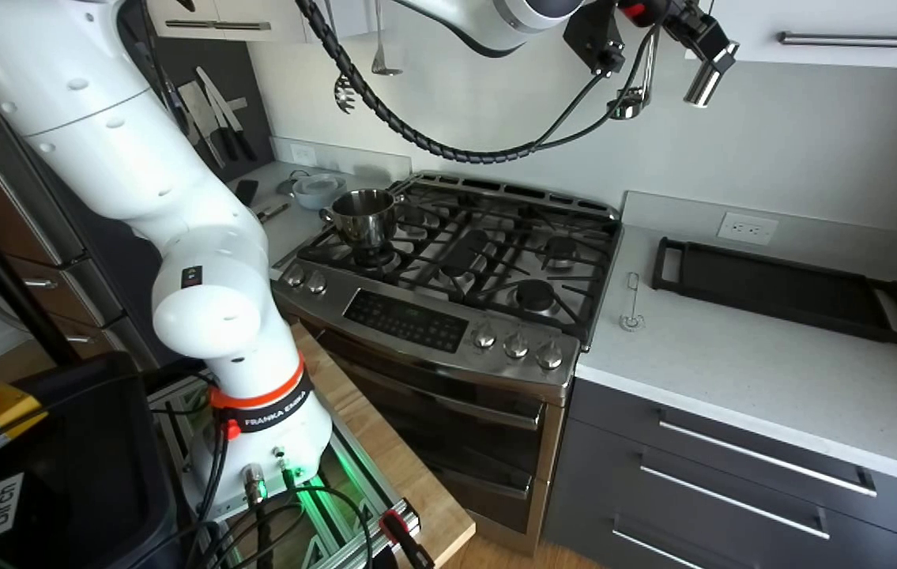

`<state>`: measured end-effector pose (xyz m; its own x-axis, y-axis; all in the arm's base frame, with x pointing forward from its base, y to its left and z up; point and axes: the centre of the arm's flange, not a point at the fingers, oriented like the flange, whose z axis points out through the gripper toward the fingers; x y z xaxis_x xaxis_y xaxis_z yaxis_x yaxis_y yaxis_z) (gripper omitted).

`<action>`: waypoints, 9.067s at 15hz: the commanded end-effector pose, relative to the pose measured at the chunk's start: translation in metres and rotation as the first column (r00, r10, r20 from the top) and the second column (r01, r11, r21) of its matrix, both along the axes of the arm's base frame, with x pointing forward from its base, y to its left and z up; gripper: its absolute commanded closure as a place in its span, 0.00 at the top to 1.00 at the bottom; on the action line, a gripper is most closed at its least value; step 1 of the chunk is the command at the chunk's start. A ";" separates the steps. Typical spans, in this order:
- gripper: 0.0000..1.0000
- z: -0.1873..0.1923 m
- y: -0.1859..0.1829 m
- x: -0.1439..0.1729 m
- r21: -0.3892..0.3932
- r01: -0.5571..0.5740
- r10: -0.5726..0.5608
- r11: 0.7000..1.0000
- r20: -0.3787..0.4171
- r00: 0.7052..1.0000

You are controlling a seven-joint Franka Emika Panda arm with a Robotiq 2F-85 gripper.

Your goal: Shift a spice bottle to the counter

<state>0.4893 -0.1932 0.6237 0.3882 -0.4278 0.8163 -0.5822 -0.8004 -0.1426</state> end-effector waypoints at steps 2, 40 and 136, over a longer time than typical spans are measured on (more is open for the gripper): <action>0.11 -0.019 -0.014 0.022 0.031 0.025 -0.024 0.999 -0.044 0.999; 0.11 -0.309 -0.115 0.203 0.028 0.435 -0.418 0.900 -0.226 0.880; 1.00 -0.232 0.012 0.046 -0.227 0.055 -0.178 0.972 -0.570 0.802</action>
